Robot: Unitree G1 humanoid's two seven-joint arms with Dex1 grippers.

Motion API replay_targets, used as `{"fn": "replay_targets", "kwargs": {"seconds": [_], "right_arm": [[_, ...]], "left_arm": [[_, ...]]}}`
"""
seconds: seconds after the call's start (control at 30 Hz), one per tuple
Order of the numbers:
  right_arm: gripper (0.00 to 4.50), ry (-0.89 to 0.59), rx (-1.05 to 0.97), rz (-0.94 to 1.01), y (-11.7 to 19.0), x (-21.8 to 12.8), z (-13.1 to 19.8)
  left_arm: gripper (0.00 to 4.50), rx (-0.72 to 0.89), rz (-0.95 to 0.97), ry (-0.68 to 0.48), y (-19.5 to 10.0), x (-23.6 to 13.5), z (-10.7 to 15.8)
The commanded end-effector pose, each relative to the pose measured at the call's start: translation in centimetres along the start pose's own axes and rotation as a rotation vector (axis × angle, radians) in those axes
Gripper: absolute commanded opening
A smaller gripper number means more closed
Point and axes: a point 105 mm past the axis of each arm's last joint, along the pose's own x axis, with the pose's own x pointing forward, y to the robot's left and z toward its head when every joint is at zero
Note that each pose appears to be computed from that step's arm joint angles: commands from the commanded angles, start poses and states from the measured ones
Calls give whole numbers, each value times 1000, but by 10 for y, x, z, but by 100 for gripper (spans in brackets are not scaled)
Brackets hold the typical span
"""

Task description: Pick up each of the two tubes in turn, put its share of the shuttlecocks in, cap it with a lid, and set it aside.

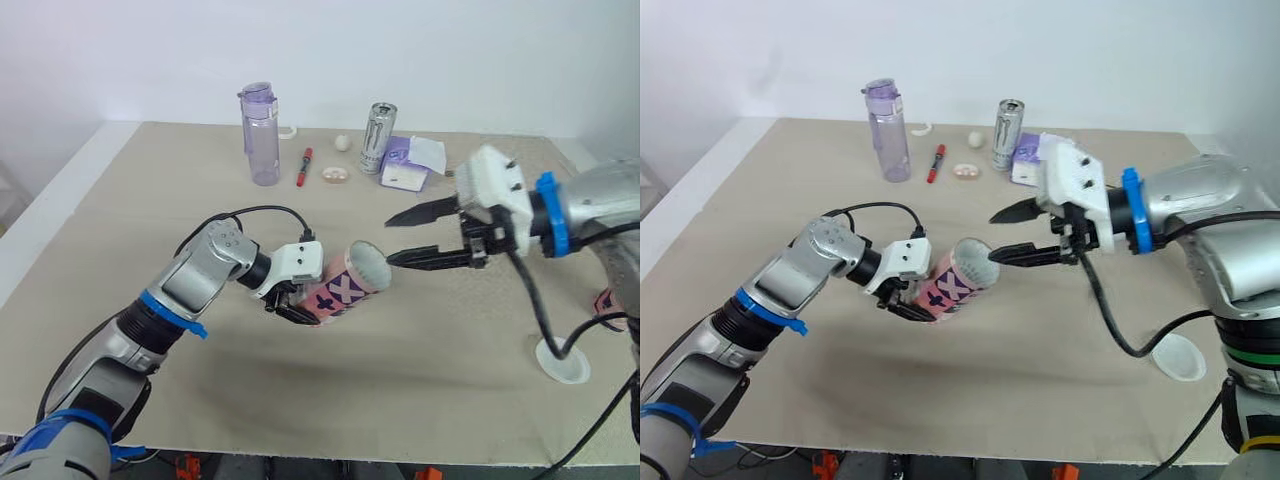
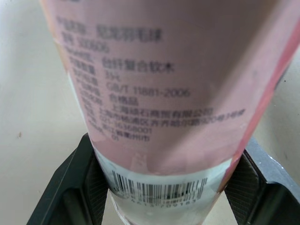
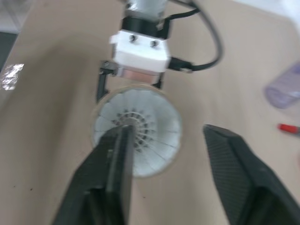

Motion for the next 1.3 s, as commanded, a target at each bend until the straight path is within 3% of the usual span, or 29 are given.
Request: {"fn": "replay_targets", "kwargs": {"seconds": [0.03, 0.13, 0.5, 0.77, 1.0, 1.13, 1.3], "right_arm": [[92, 83, -150, 87, 4, 23, -7], [22, 136, -210, 165, 3, 37, -17], [22, 252, -418, 322, -10, 93, -14], [22, 334, -436, 390, -5, 104, -26], [22, 250, -405, 258, -27, 76, 0], [22, 202, -351, 190, -33, 41, 10], [22, 78, -158, 69, -32, -1, 10]], "left_arm": [[294, 37, 7, 0, 2, 3, 7], [294, 33, 6, -4, 2, 3, 7], [294, 28, 16, 2, 5, 5, 4], [294, 23, 24, -2, 5, 5, 3], [294, 14, 27, 7, 5, 2, -2], [294, 11, 27, 11, 4, 2, -4], [294, 11, 35, 12, 4, 1, -8]]}}
